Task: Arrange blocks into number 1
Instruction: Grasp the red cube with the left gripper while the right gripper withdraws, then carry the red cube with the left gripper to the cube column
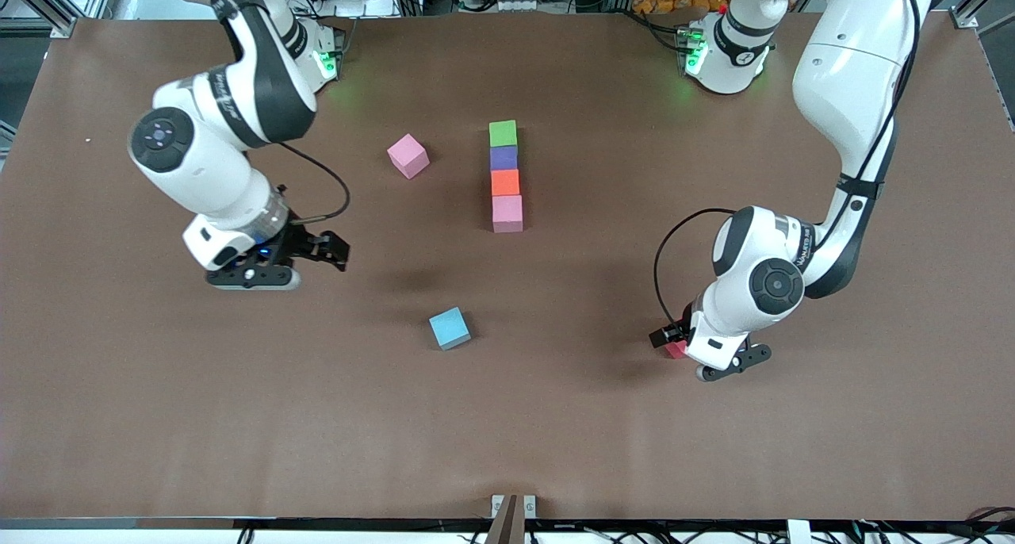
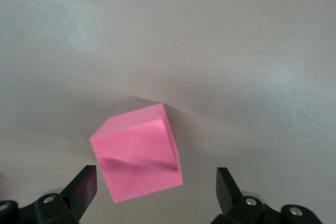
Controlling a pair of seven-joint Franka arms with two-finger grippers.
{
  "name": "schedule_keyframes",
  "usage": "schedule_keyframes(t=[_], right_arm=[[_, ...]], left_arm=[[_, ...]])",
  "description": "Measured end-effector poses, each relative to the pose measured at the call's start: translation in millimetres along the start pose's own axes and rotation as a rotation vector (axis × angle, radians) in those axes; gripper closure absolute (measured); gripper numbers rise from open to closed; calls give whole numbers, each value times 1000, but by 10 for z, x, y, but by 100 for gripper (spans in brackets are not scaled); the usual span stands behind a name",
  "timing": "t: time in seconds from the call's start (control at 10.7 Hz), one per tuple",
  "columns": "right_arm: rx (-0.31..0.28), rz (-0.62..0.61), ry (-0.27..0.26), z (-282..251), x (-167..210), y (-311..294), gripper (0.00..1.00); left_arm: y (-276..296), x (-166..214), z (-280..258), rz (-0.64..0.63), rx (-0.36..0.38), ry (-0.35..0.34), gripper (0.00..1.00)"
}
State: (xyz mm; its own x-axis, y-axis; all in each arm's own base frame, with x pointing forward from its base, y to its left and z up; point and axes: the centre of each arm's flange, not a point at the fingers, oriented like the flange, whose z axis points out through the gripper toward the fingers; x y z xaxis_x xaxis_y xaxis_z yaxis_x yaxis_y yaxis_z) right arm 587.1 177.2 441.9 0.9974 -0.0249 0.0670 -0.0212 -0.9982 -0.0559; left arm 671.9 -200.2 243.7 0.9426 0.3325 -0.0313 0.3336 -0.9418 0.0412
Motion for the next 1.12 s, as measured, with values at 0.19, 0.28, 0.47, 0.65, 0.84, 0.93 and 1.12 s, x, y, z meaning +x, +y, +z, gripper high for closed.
schedule_keyframes(t=[0.19,0.28,0.47,0.65,0.84,0.93,1.12], right_arm=[[-17,-47,-21,-362,102,239,0],[-19,-67,-24,-530,158,356,0],[-20,-103,-23,-857,264,631,0],[-20,-98,-33,-1081,309,873,0],[-14,-89,-53,-1332,314,1052,0],[-27,-102,-55,-1455,309,1099,0],[-54,-126,-59,-1637,287,1109,0]], left_arm=[[-61,22,84,-4,17,-8,0],[-83,25,153,-7,23,-15,0],[-113,25,271,-10,32,-29,0],[-152,42,333,-16,39,-35,1],[-207,76,352,-20,49,-30,28],[-199,81,338,-8,57,-19,39],[-57,25,285,29,60,1,39]])
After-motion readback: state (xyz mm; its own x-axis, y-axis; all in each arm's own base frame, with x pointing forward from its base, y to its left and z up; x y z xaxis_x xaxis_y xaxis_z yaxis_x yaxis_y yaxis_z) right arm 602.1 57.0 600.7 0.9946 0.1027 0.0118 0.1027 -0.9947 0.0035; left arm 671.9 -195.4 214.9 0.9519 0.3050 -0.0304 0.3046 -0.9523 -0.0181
